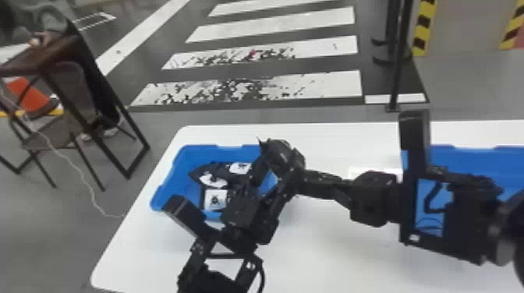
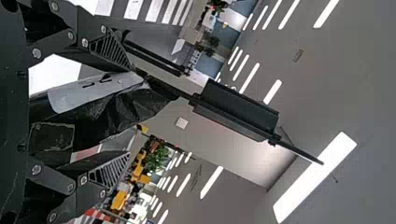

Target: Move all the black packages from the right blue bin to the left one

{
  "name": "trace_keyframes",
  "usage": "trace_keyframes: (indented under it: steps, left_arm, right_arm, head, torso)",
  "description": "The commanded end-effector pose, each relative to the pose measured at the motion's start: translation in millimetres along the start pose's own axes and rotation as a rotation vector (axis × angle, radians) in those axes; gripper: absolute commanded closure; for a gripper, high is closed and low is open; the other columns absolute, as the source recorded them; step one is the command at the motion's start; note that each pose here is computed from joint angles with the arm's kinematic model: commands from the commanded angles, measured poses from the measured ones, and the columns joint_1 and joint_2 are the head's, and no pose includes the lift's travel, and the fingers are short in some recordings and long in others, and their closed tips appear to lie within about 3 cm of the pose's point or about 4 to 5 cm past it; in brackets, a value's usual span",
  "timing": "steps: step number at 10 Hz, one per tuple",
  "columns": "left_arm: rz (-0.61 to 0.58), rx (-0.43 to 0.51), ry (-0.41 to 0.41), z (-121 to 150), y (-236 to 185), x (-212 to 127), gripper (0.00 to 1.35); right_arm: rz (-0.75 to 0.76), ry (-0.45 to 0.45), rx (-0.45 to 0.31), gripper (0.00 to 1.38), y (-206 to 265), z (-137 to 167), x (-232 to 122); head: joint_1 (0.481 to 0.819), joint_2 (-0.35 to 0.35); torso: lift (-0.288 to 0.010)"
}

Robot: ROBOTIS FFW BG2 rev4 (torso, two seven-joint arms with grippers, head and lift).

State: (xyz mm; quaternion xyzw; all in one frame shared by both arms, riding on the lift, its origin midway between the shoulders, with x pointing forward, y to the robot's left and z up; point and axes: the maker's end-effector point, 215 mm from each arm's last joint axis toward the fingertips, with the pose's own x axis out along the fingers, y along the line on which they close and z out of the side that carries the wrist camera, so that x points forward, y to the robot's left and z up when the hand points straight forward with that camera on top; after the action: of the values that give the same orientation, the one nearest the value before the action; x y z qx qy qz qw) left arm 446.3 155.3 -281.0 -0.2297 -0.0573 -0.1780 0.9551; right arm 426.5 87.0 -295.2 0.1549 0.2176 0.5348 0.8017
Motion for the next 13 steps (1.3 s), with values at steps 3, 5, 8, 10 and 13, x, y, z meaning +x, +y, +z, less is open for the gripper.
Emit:
trace_keyframes:
  steps: [3, 5, 8, 10, 13]
  left_arm:
    - [0.021, 0.006, 0.109, -19.2, 9.7, -3.5, 1.22]
    - [0.023, 0.006, 0.109, -19.2, 10.0, -3.5, 1.22]
    - [0.076, 0.056, 0.047, 6.9, 33.3, -5.2, 1.22]
    - [0.214, 0.248, 0.009, 36.7, 96.0, -9.7, 1.22]
    - [0.403, 0.469, 0.004, 36.2, 189.2, -15.1, 1.19]
  right_arm:
    - [-0.009, -0.014, -0.015, 1.09, -6.4, 9.4, 1.2]
    - [-0.023, -0.02, -0.011, 1.09, -15.4, 10.1, 1.6]
    - [-0.03, -0.043, 0.001, 0.39, -24.9, 11.9, 1.3]
    - [-0.044, -0.064, 0.035, 0.08, -35.9, 11.0, -9.6]
    - [-0.099, -0.115, 0.069, 0.16, -61.8, 16.3, -38.5]
  head:
    - [0.695, 0.3]
    - [0.695, 0.298]
    - [0.695, 0.295]
    - [0.695, 0.327]
    - [0.695, 0.35]
  torso:
    - [-0.14]
    - [-0.14]
    - [-0.14]
    - [-0.14]
    - [-0.14]
